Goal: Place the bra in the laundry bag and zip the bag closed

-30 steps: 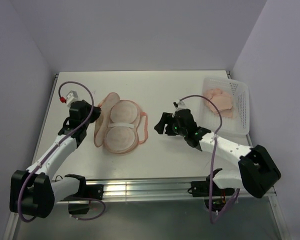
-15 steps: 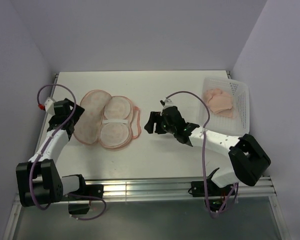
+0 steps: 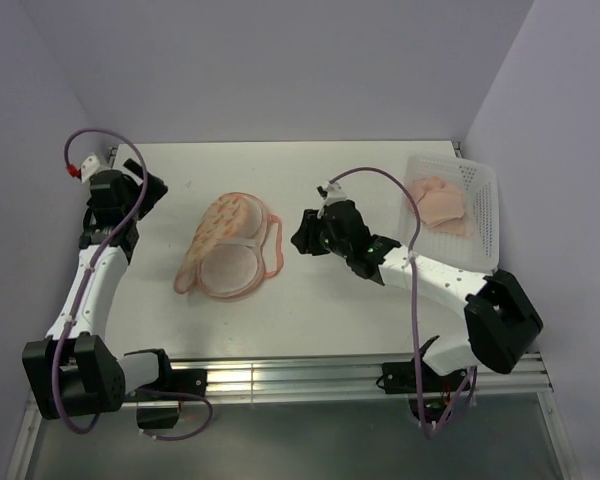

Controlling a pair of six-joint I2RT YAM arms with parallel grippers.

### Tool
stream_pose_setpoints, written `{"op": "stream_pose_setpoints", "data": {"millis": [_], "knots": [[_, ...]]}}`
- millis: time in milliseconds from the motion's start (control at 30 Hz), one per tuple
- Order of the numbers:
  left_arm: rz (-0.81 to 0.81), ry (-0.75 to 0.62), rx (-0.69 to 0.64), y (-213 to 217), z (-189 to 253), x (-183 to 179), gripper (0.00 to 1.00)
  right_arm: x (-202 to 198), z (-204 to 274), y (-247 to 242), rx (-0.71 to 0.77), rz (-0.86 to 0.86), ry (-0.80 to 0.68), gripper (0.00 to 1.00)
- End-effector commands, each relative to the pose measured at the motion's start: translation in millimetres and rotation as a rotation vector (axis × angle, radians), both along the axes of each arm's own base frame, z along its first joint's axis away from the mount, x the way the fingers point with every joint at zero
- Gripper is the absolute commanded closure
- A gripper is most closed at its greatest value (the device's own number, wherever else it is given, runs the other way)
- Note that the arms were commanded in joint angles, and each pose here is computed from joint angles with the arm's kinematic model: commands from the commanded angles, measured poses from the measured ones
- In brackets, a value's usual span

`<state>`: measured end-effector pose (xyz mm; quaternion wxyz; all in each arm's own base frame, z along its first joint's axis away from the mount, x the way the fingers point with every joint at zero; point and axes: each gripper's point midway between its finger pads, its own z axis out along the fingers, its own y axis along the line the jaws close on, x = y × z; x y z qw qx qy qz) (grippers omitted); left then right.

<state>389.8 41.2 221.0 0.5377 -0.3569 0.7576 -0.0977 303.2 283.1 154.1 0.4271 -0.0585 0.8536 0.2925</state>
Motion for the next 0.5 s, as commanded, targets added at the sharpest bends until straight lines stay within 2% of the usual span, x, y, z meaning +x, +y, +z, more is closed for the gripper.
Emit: {"op": "stream_pose_setpoints", "data": {"millis": [0,33,100,133,167,200,300,400,467], "knots": [[-0.197,-0.096,0.105,-41.6,50.3,8.0,0.03,10.7,2.1,25.3,0.000,0.059,0.001,0.55],[-0.244,-0.095,0.114,-51.1,51.3,13.1,0.02,16.8,-2.8,39.9,-0.005,0.086,0.021,0.56],[-0.478,-0.089,0.127,-95.8,57.1,18.6,0.01,18.4,-9.3,55.1,-0.013,0.113,0.038,0.56],[-0.568,-0.024,0.101,-113.1,33.3,25.8,0.01,21.8,-14.2,63.4,-0.016,0.125,0.055,0.56],[-0.680,0.032,0.133,-139.2,26.7,19.3,0.01,22.5,-14.6,65.6,-0.007,0.125,0.060,0.57],[-0.724,0.088,0.162,-151.0,12.7,17.6,0.01,23.5,-14.4,66.6,0.000,0.120,0.061,0.58],[-0.811,0.233,0.288,-194.9,-34.7,3.9,0.01,21.7,-20.3,59.0,0.015,0.083,0.053,0.59],[-0.767,0.281,0.339,-214.0,-61.4,-1.2,0.01,15.6,-40.8,43.3,-0.004,0.025,0.088,0.60],[-0.745,0.324,0.340,-222.1,-81.0,-3.1,0.01,17.8,-36.7,31.2,0.011,-0.034,0.069,0.64]]}}
